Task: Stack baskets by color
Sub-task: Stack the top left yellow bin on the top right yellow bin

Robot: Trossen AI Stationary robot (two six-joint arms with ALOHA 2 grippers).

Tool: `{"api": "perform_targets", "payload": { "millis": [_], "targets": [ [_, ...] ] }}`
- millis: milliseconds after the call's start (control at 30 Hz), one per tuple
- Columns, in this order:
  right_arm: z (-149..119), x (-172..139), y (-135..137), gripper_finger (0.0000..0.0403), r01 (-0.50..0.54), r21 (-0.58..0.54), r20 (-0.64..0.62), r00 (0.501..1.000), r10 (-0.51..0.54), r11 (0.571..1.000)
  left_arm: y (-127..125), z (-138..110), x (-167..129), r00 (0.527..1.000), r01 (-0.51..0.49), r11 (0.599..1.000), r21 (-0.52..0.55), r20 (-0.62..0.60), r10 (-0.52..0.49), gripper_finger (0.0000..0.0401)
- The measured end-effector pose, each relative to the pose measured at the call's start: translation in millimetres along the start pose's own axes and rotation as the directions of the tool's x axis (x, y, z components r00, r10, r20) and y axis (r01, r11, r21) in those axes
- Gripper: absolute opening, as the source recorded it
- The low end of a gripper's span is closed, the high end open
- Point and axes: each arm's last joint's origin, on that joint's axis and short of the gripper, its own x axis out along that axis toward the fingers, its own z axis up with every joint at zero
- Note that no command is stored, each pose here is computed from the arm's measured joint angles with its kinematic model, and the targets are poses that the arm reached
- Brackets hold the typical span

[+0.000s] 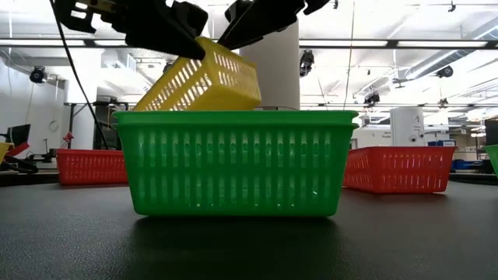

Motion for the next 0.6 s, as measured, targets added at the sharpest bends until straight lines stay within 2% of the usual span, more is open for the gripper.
{"api": "perform_targets", "payload": {
  "millis": [400,600],
  "targets": [
    [-4.5,3.1,-1.1,0.0164,-0.052,0.009,-0.009,0.999,0.052,0.999,2.0,6.4,-0.3,0.998,-0.033,0.995,0.096,0.064,0.027,0.0],
    [-5.1,3.2,-0.5,0.0108,-0.06,-0.016,-0.013,0.998,0.06,0.998,2.1,6.5,-0.3,0.997,-0.035,0.995,0.097,0.065,0.029,0.0]
  ]
}}
